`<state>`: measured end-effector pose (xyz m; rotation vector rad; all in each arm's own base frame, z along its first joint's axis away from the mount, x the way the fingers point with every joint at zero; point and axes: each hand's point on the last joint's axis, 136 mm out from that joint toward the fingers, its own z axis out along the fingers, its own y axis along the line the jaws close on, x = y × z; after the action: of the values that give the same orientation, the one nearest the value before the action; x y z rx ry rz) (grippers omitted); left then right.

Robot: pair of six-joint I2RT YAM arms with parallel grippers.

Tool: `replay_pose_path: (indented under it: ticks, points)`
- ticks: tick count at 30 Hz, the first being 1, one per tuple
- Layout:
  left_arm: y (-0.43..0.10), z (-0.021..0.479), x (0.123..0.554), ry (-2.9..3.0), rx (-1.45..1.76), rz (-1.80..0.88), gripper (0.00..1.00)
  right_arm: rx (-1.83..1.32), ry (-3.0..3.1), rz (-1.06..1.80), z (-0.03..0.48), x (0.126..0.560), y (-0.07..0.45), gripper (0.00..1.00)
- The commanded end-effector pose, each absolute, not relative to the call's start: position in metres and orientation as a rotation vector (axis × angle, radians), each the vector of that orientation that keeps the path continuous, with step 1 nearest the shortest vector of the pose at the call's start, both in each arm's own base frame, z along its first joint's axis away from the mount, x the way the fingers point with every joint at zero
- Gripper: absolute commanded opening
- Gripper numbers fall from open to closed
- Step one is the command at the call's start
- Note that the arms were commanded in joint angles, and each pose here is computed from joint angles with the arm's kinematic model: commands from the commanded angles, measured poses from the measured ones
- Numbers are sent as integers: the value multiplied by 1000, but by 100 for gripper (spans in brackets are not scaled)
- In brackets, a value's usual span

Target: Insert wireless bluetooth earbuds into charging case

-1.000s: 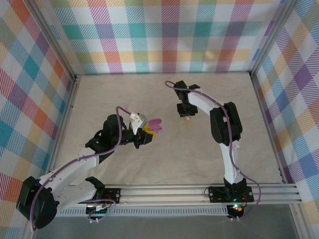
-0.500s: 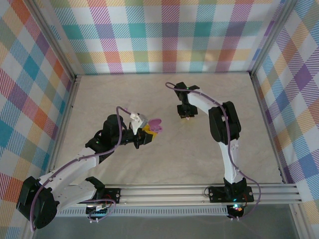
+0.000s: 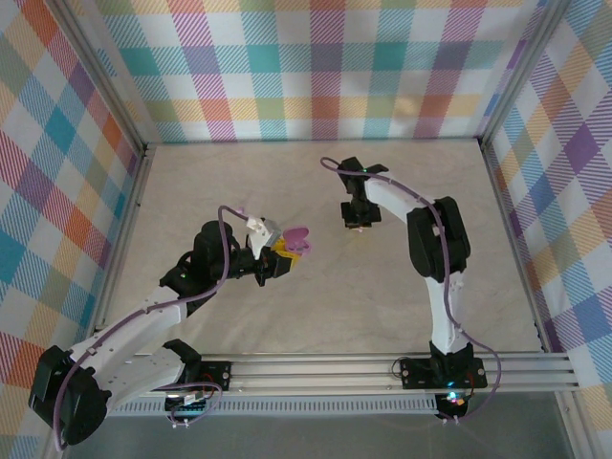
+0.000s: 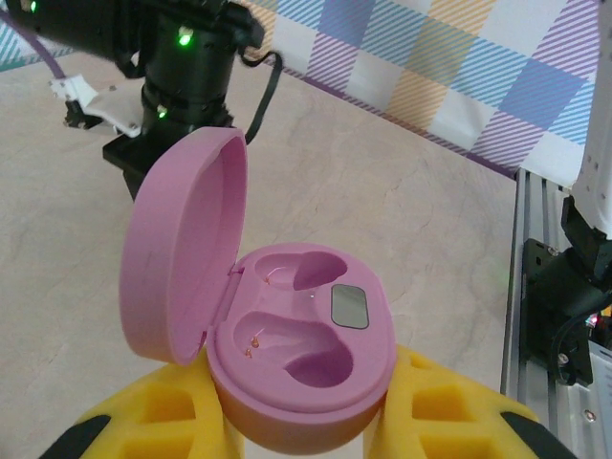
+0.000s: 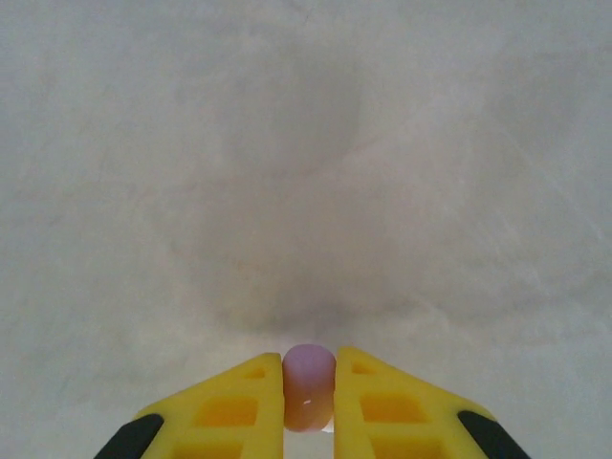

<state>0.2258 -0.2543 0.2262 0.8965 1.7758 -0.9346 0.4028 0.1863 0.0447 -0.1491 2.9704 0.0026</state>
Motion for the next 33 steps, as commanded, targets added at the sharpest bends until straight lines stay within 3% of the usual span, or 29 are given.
replay_pose_path:
  ticks: [1, 6, 20, 24, 33]
  points:
    - [-253, 228, 224, 1743, 902, -941, 0, -178, 2910, 173, 101, 382, 193, 13]
    - [-256, 229, 225, 1727, 907, -951, 0, -214, 2833, 397, 152, 337, 202, 9]
    - [-261, 227, 227, 1630, 985, -912, 0, -634, 2414, 1156, 291, 206, 288, 8]
    - [-262, 229, 225, 1622, 995, -924, 0, -836, 2362, 1189, 293, 191, 308, 8]
    - [-264, 231, 218, 1605, 998, -971, 0, -993, 2392, 1064, 268, 207, 316, 8]
